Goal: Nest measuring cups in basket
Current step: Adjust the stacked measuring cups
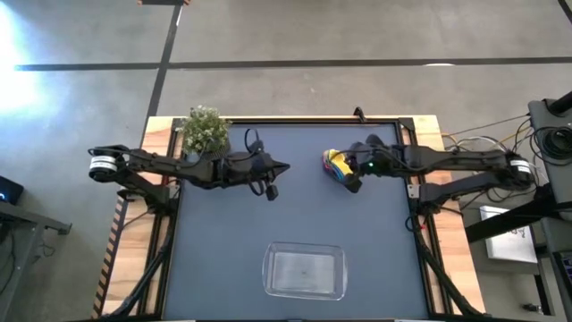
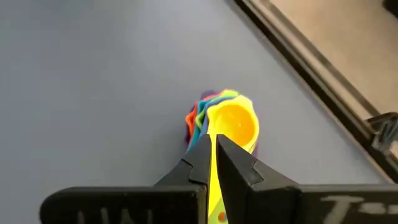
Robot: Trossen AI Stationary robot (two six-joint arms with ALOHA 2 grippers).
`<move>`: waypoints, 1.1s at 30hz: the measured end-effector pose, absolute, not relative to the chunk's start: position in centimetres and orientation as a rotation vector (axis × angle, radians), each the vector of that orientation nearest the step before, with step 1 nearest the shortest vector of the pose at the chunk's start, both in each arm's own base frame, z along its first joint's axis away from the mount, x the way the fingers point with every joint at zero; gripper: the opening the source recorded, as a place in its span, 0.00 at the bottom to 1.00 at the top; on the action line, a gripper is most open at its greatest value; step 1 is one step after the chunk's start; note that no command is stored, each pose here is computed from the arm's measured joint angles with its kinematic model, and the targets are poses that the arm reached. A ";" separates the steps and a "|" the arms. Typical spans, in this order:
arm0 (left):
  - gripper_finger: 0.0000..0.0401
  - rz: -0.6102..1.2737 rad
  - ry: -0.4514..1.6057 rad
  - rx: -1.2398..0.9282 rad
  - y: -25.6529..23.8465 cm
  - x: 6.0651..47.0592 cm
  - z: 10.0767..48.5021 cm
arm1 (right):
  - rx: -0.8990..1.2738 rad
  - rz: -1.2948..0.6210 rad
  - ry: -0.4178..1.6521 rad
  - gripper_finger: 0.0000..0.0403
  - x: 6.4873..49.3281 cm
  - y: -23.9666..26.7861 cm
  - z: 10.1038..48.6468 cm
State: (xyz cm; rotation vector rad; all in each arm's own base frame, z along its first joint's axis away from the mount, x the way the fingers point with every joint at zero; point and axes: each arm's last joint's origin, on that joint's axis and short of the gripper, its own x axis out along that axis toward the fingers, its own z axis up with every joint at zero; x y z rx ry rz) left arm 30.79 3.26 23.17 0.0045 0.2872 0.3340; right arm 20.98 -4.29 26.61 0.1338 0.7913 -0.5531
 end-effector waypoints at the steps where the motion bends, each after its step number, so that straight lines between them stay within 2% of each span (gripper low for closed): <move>1: 0.00 0.334 0.282 0.004 3.2 30.6 23.2 | 0.136 -0.543 0.794 0.04 20.6 -4.2 26.4; 4: 0.00 0.334 0.266 0.002 3.2 30.1 23.0 | 0.135 -0.516 0.807 0.09 20.2 -4.1 26.0; 7: 0.00 0.336 0.235 -0.012 3.2 29.7 22.9 | 0.136 -0.503 0.808 0.19 20.2 -4.0 26.0; 18: 0.00 0.336 0.224 -0.015 3.1 29.3 22.8 | 0.152 -0.548 0.909 0.75 21.6 -4.4 24.0; 22: 0.00 0.336 0.226 -0.015 3.1 29.3 22.7 | 0.267 -0.641 0.987 0.92 21.8 -5.4 22.8; 26: 0.00 0.336 0.227 -0.015 3.1 29.3 22.7 | 0.308 -0.680 1.004 0.98 22.1 -6.6 22.4; 33: 0.00 0.336 0.228 -0.015 3.1 29.3 22.7 | 0.408 -0.623 1.025 0.99 22.2 -8.7 22.0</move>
